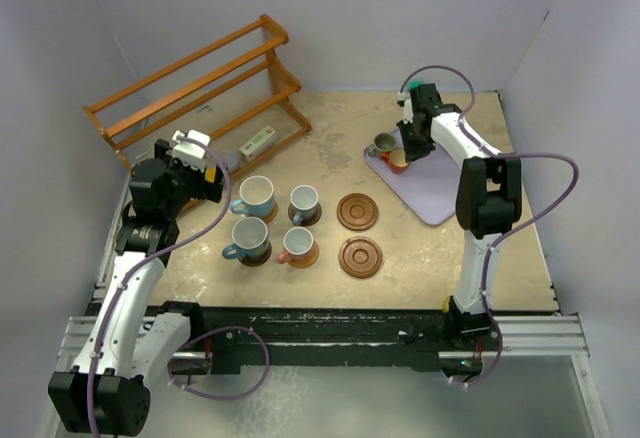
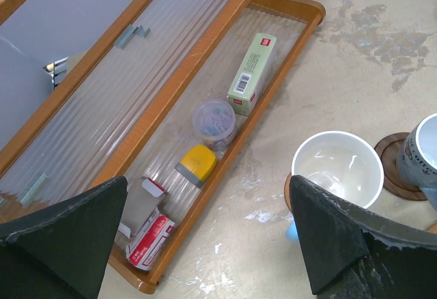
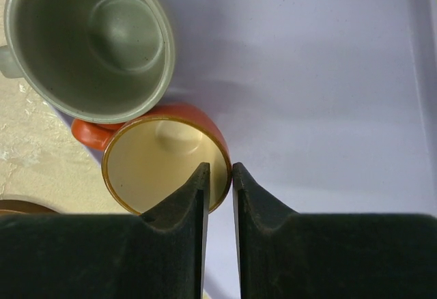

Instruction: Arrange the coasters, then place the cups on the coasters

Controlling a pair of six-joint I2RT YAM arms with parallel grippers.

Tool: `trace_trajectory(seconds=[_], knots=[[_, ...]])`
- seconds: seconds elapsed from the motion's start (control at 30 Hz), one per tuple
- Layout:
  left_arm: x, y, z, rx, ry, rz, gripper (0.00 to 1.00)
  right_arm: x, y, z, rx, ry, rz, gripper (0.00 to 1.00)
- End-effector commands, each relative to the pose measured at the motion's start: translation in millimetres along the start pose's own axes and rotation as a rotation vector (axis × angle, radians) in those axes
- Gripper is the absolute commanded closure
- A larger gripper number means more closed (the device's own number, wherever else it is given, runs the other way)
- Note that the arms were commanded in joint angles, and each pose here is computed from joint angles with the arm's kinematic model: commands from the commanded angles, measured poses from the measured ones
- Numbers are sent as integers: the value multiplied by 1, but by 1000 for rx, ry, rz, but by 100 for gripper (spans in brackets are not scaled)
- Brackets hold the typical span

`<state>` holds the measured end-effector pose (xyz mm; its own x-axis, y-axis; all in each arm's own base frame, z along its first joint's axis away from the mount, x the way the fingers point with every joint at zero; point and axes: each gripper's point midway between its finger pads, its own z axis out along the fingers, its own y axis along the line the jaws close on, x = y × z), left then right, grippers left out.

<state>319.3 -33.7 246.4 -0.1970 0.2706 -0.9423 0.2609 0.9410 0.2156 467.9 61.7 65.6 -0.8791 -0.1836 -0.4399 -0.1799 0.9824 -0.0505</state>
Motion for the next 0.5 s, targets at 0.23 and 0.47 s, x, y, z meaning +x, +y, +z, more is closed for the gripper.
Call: trace_trajectory(seconds=[0.23, 0.47], knots=[[-14, 5, -1, -18, -58, 9, 1, -7, 0, -1, -14, 2, -4, 83], [-15, 5, -3, -17, -64, 12, 1, -13, 0, -20, -16, -30, -17, 99]])
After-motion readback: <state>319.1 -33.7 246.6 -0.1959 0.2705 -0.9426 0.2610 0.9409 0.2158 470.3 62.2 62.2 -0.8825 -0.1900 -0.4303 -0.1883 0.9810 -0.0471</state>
